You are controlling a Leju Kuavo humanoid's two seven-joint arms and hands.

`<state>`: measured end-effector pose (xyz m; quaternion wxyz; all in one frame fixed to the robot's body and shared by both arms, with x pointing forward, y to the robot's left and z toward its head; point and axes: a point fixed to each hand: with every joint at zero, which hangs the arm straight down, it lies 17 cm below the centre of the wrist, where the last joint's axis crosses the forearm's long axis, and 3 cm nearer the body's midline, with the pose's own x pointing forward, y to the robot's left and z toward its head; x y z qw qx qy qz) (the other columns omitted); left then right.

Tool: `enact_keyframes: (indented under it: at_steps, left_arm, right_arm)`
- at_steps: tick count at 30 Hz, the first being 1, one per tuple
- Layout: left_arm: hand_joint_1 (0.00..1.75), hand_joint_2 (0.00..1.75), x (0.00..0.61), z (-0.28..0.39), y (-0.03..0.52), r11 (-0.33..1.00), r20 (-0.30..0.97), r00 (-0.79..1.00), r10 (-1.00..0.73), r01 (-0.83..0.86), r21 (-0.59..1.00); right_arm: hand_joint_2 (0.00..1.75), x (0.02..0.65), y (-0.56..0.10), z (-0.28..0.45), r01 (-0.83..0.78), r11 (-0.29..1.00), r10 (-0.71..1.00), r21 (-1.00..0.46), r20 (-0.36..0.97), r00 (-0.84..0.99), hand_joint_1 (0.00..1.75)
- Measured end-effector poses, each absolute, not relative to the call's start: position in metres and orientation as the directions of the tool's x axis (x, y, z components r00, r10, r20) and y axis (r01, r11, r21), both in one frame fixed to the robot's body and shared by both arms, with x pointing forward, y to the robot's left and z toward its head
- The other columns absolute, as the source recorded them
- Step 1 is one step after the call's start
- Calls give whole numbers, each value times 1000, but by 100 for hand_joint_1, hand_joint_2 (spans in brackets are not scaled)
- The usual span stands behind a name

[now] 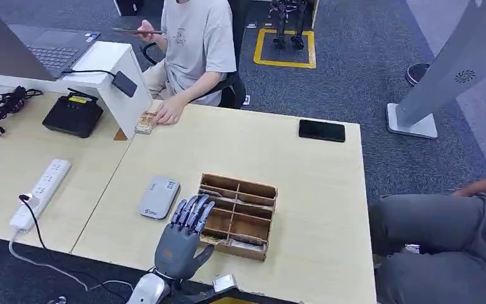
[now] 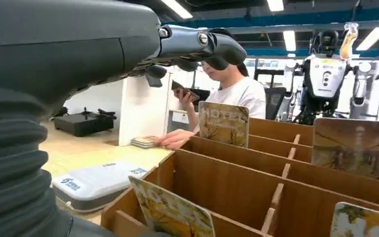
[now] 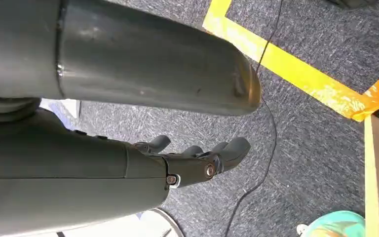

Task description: Pass the card to the sensor for recognition and then transmit it.

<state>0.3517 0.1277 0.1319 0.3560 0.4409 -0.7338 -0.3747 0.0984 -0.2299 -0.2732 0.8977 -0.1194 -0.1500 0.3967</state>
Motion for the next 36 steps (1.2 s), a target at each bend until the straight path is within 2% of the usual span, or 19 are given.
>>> enact_keyframes:
  at_steps: [18, 36]
  left_arm:
    - [0, 175, 348, 123, 135, 321, 180, -369, -912, -366, 874]
    - [0, 175, 329, 84, 131, 327, 201, -408, -891, -270, 906]
  right_arm:
    - [0, 99, -229, -273, -685, 648, 756, -334, 175, 631, 0]
    - [0, 99, -230, -273, -686, 646, 758, -335, 175, 628, 0]
